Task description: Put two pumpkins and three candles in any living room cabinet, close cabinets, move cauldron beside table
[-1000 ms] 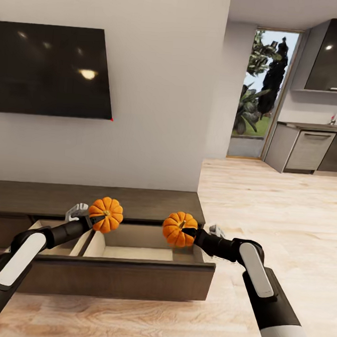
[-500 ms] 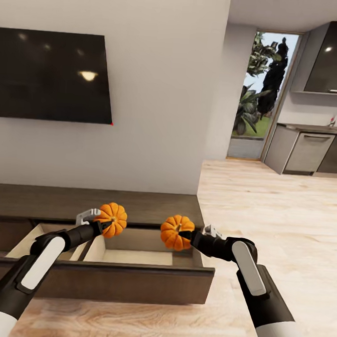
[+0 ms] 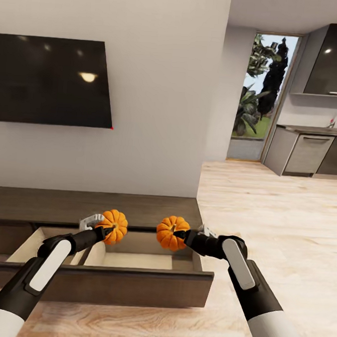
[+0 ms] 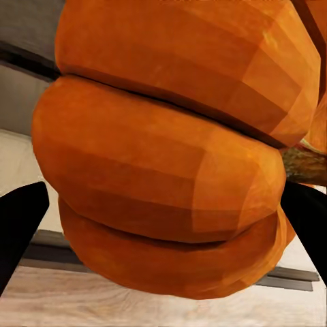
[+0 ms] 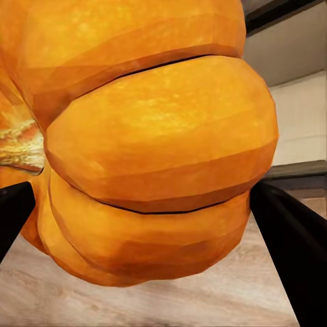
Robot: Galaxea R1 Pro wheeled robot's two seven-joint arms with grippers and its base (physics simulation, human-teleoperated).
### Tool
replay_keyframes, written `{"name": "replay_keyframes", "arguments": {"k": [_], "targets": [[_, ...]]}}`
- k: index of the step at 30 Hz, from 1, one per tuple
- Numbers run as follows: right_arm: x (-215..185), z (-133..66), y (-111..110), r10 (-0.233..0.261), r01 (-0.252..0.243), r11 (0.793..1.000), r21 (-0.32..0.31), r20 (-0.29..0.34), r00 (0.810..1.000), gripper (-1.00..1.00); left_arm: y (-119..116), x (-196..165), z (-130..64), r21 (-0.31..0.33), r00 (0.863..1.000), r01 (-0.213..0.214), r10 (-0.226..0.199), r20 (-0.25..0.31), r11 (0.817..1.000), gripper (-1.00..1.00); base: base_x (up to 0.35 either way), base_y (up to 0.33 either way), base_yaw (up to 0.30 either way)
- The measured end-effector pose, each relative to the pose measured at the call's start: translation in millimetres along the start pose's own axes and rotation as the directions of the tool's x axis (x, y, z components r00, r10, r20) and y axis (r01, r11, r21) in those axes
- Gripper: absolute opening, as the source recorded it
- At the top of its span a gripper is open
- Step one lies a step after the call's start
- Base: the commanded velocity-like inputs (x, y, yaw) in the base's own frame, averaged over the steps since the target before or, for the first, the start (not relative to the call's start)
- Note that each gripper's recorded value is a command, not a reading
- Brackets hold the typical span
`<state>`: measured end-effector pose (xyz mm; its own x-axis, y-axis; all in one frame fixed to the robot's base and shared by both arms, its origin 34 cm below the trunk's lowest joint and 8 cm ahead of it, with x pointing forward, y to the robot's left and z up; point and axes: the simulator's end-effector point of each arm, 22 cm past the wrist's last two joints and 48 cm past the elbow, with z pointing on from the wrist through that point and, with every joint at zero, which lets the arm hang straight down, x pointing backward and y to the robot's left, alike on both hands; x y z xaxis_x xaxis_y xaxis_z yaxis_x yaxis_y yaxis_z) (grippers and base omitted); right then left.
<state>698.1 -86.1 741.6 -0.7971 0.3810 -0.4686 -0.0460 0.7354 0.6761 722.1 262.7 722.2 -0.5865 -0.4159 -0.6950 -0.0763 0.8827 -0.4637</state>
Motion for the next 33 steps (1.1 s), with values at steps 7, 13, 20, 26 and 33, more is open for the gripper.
{"name": "replay_keyframes", "arguments": {"k": [7,13,20,26,33], "targets": [[4.6,0.6,-4.3,0.000,0.002,0.998,0.061,-0.032,0.999,-1.00,-15.3,14.9,5.0,0.004,0.998,0.016,-0.016,-0.053,1.000,-1.00,0.000,0.000,0.000],[12.3,4.1,-13.6,0.023,-0.017,0.996,0.091,-0.062,0.998,-1.00,-19.8,13.3,3.5,0.005,0.998,0.017,-0.017,-0.058,1.000,-1.00,0.000,0.000,0.000],[19.3,14.7,-31.4,0.068,-0.055,0.990,0.129,-0.098,0.993,-1.00,-20.4,13.6,3.4,0.007,0.998,0.016,-0.016,-0.059,1.000,-1.00,0.000,0.000,0.000],[16.3,17.0,-35.7,0.080,-0.067,0.988,0.139,-0.089,0.993,-1.00,-20.0,14.3,3.0,0.008,0.998,0.018,-0.017,-0.060,1.000,-1.00,0.089,0.020,0.000],[15.7,17.5,-36.3,0.081,-0.069,0.988,0.140,-0.087,0.993,-1.00,-19.9,14.4,3.3,0.008,0.998,0.017,-0.017,-0.062,1.000,-1.00,0.103,0.012,0.000]]}}
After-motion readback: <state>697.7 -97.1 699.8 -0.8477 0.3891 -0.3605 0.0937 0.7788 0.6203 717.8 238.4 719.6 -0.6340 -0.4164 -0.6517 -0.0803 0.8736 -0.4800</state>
